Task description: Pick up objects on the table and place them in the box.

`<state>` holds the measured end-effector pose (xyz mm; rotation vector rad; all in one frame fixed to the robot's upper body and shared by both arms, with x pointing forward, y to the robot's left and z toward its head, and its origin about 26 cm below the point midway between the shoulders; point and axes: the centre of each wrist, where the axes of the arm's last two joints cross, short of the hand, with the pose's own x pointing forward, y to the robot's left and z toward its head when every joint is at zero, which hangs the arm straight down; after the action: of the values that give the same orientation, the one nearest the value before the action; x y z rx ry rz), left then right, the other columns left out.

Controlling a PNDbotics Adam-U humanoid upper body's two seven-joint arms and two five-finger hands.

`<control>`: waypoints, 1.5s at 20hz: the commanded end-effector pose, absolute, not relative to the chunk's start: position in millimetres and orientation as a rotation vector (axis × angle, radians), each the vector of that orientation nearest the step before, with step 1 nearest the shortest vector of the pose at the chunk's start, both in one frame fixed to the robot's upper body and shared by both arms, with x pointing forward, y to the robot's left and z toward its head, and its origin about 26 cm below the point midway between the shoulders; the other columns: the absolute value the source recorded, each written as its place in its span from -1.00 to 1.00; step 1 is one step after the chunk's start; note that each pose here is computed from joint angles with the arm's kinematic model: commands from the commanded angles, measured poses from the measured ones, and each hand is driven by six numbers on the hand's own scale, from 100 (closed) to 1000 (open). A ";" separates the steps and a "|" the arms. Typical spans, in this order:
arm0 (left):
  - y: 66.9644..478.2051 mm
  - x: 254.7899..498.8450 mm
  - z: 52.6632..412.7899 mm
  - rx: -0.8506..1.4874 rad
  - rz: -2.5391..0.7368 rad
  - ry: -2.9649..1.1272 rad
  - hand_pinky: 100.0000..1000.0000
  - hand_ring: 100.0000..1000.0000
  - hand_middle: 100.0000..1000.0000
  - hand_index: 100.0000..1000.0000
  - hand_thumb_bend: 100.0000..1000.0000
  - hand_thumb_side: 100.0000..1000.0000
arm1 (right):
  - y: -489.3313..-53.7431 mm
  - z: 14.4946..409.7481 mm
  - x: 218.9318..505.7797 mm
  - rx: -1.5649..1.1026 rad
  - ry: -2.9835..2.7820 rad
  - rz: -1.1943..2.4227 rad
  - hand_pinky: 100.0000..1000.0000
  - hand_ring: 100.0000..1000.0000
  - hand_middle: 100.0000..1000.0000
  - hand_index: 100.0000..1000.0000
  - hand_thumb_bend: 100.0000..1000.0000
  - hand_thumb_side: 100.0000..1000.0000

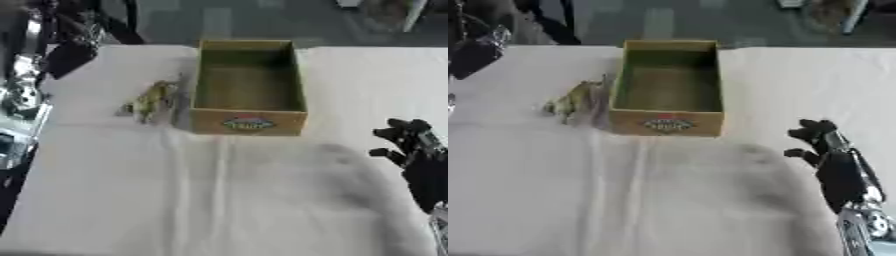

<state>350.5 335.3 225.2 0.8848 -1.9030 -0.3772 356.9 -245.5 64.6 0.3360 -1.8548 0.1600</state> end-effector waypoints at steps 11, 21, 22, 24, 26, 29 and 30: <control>328.4 400.3 260.7 1.050 -0.851 -1.521 -0.10 -0.11 -0.02 0.29 0.03 -0.52 | -247.1 69.7 357.2 0.335 -1.864 0.180 0.09 0.59 0.13 0.47 -1.00 0.41; 330.7 468.0 219.6 0.946 -0.998 -1.125 -0.11 -0.14 -0.07 0.25 0.42 -0.27 | -246.6 65.9 355.9 0.336 -1.850 0.181 0.09 0.59 0.13 0.47 -1.00 0.42; 330.7 471.5 214.7 0.942 -0.996 -1.105 -0.11 -0.14 -0.08 0.24 0.44 -0.27 | -246.2 65.7 355.8 0.337 -1.850 0.182 0.09 0.59 0.13 0.47 -1.00 0.42; 330.4 476.6 205.9 0.942 -0.996 -1.071 -0.12 -0.15 -0.09 0.23 0.45 -0.28 | -246.0 65.5 355.7 0.338 -1.849 0.182 0.09 0.59 0.13 0.47 -1.00 0.42; 330.1 479.9 197.5 0.946 -0.996 -1.043 -0.12 -0.16 -0.10 0.21 0.47 -0.29 | -246.1 65.3 355.7 0.337 -1.848 0.182 0.09 0.59 0.13 0.47 -1.00 0.42; 329.2 482.8 185.7 0.946 -1.004 -1.004 -0.12 -0.16 -0.10 0.21 0.50 -0.28 | -245.6 65.3 355.7 0.338 -1.847 0.183 0.09 0.59 0.13 0.47 -1.00 0.42; 329.0 483.4 182.4 0.944 -1.010 -0.992 -0.12 -0.15 -0.09 0.22 0.52 -0.28 | -245.5 65.3 355.7 0.338 -1.847 0.184 0.09 0.59 0.13 0.47 -1.00 0.42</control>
<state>481.0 325.1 169.2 0.9114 -0.9781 -1.0234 354.1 -244.8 58.7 0.3429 -1.8290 0.1664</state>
